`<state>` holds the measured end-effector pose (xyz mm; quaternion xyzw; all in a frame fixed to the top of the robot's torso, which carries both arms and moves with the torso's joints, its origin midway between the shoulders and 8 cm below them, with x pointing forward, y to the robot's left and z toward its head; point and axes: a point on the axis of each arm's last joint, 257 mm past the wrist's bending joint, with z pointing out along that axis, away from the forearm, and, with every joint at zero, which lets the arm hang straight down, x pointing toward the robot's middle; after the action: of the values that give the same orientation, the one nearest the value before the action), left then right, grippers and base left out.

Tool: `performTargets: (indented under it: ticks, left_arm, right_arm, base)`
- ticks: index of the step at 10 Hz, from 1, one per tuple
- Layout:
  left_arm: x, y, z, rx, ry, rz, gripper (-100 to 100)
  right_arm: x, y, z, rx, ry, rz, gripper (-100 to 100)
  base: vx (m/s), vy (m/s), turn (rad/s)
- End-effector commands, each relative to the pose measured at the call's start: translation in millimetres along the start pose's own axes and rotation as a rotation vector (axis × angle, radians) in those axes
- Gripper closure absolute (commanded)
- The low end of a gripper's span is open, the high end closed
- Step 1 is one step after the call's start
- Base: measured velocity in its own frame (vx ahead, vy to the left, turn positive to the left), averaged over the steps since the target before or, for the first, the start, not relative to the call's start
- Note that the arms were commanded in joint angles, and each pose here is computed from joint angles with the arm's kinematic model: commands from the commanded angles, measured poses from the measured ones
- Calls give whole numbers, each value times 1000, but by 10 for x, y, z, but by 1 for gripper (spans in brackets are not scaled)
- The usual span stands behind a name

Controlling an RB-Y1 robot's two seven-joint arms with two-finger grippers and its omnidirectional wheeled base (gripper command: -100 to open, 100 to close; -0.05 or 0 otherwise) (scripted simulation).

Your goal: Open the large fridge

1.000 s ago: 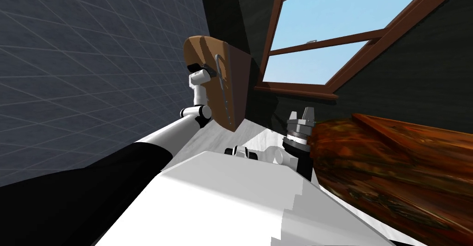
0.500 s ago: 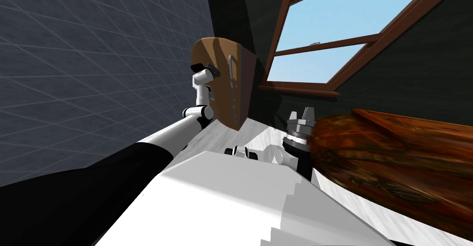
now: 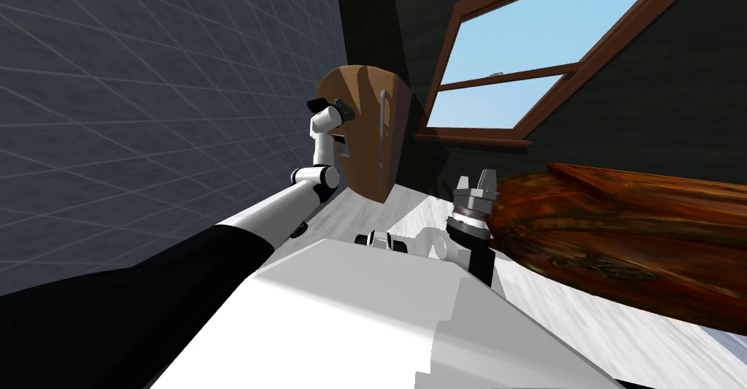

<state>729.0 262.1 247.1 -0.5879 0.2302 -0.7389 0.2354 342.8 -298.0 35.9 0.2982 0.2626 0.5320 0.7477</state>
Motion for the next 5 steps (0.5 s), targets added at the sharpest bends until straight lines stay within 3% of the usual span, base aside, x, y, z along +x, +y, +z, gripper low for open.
performTargets:
  ticks: [1,4,5]
  left_arm:
    - [154,220,-20,-35,31,-7,100]
    - [357,457,-18,-82,69,-19,100]
    - [290,388,-26,-69,60,-17,100]
  right_arm:
    - [0,-1,0,0,0,0,0]
    - [0,-1,0,0,0,0,0]
    - [0,0,0,0,0,0,0]
  base:
    - [-194,276,-38]
    - [-197,289,-63]
    - [-86,97,-18]
